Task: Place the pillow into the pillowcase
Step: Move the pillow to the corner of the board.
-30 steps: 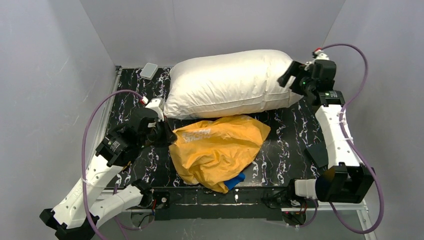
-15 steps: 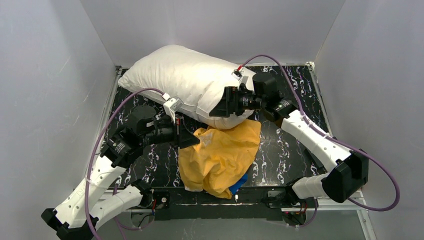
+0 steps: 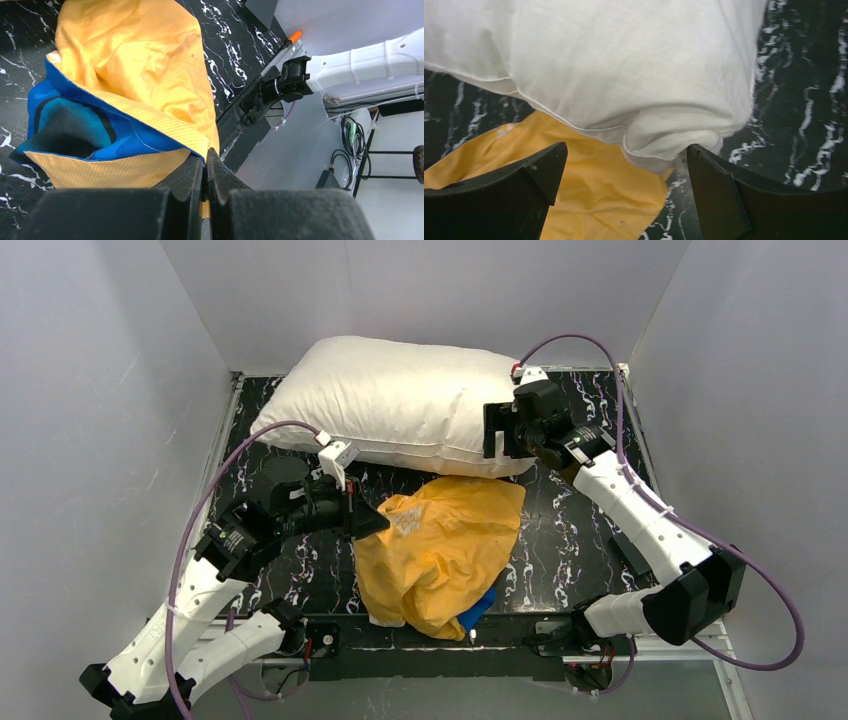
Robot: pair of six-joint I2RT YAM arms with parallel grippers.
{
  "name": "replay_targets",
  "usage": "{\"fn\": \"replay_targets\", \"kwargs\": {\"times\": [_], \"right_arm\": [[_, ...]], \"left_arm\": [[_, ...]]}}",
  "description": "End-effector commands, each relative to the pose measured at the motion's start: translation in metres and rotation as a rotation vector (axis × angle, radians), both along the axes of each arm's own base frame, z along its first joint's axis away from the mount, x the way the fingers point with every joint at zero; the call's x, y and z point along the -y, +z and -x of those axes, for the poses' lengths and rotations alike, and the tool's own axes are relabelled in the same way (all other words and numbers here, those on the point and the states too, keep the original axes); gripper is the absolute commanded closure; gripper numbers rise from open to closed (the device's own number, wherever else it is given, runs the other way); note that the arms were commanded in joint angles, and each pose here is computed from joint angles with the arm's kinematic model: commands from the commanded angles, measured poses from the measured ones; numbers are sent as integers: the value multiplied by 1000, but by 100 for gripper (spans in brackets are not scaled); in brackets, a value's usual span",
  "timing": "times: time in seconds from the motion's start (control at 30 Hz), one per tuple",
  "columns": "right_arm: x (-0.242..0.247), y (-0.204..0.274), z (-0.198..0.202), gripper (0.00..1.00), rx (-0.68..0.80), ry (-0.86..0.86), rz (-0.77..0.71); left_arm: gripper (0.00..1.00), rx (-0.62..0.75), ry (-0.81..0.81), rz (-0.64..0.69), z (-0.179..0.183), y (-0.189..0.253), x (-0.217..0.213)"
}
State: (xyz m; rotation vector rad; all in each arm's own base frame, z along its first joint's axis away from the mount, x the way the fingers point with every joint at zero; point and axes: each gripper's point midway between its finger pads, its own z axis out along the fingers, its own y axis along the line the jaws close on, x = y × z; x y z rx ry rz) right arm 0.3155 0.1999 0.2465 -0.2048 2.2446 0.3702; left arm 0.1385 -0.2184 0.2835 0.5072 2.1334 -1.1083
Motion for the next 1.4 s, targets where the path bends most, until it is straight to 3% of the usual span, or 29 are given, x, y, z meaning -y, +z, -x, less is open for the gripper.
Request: {"fn": "replay_targets", "kwargs": {"times": [0.0, 0.17, 0.23, 0.27, 0.3, 0.37, 0.4, 0.43, 0.53, 0.73, 0.8, 0.9, 1.0, 1.1, 1.23, 1.37], "right_arm": [[50, 8, -26, 2, 72, -162, 215], [76, -16, -45, 2, 22, -244, 302], [95, -25, -58, 9, -14, -285, 276], [106, -28, -66, 17, -31, -301, 241], [116, -28, -73, 33, -43, -314, 205], [143, -24, -84, 87, -70, -377, 132], [154, -21, -87, 97, -77, -407, 94], [162, -16, -91, 99, -74, -431, 45], [180, 2, -95, 99, -31, -481, -45], [236, 69, -71, 99, 204, -719, -44], [222, 93, -64, 97, 278, -631, -91], [179, 111, -58, 45, 310, -389, -186], [143, 118, -49, 12, 291, -181, -256], [106, 125, -36, 2, 257, 0, -344], [24, 133, 0, 2, 205, 316, -529], [-55, 121, 48, 2, 138, 592, -584]], "left_arm": [[100, 0, 46, -37, -2, -9, -10], [100, -24, 51, -55, -2, -17, -10], [100, -28, 55, -55, -3, -18, -10], [100, -28, 56, -56, -3, -19, -10], [100, -30, 58, -56, -3, -20, -10], [100, -34, 64, -52, -3, -19, -11], [100, -35, 64, -51, -3, -19, -11], [100, -37, 64, -49, -2, -20, -11], [100, -40, 76, -57, -2, -24, -13], [100, -61, 105, -67, -1, -34, -17], [100, -65, 110, -67, -2, -36, -18], [100, -62, 95, -63, -1, -35, -16], [100, -44, 55, -41, 4, -28, -12], [100, 1, -3, 18, 10, -13, -6], [100, 79, -166, 153, 28, 19, 11], [100, 134, -273, 243, 41, 49, 19]]}}
